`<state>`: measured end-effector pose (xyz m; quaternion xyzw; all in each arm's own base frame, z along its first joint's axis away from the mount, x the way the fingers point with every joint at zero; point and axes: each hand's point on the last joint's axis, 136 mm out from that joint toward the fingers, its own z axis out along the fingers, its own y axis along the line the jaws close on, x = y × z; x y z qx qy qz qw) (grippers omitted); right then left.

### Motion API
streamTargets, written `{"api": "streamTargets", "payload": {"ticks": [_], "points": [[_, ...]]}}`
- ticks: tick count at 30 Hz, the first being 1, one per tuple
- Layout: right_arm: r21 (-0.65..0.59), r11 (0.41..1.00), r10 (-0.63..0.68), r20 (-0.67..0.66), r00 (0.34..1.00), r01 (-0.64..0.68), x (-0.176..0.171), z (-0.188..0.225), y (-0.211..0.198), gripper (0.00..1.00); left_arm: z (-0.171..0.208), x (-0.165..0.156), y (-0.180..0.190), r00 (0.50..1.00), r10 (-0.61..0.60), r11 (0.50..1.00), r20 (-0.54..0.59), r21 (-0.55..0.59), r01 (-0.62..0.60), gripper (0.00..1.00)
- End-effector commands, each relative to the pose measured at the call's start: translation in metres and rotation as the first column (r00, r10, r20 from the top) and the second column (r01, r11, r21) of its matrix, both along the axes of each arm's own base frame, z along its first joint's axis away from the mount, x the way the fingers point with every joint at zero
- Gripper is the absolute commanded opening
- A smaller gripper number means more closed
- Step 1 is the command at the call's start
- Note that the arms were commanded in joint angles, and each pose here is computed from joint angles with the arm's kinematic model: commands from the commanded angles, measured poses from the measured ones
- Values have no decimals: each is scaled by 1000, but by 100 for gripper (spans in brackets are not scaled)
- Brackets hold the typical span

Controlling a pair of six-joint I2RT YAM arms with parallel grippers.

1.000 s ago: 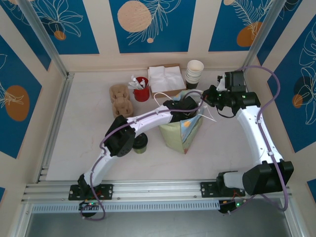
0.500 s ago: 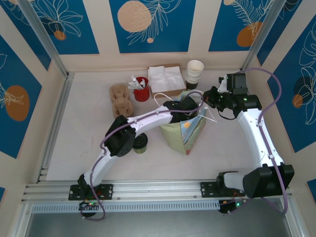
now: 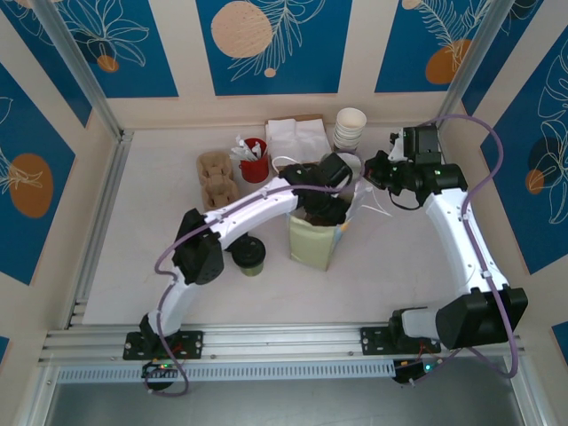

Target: Pack the takeout coffee

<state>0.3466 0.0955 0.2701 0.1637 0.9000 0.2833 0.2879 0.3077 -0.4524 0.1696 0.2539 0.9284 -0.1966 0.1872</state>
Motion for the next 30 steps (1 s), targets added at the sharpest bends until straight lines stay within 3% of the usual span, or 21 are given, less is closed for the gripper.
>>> {"api": "streamTargets", "payload": {"ticks": [1, 9, 18, 24, 30], "points": [[-29, 1000, 10, -2, 1000, -10, 1, 2, 0, 0, 74, -4, 7, 996, -2, 995, 88, -100, 11, 62], [-27, 999, 28, 19, 999, -28, 4, 9, 2, 0, 153, -24, 13, 990, -12, 959, 139, -277, 51, 63], [-52, 990, 138, 150, 979, -131, -1, 28, 12, 0, 236, -44, 54, 949, 0, 917, 316, -379, 126, 64], [-55, 974, 226, 269, 936, -220, -21, 43, 23, 0, 252, -39, 111, 902, 103, 936, 420, -349, 56, 66], [-77, 961, 277, 326, 904, -267, -43, 49, 33, 0, 235, -27, 165, 869, 211, 944, 447, -323, -63, 67]]}}
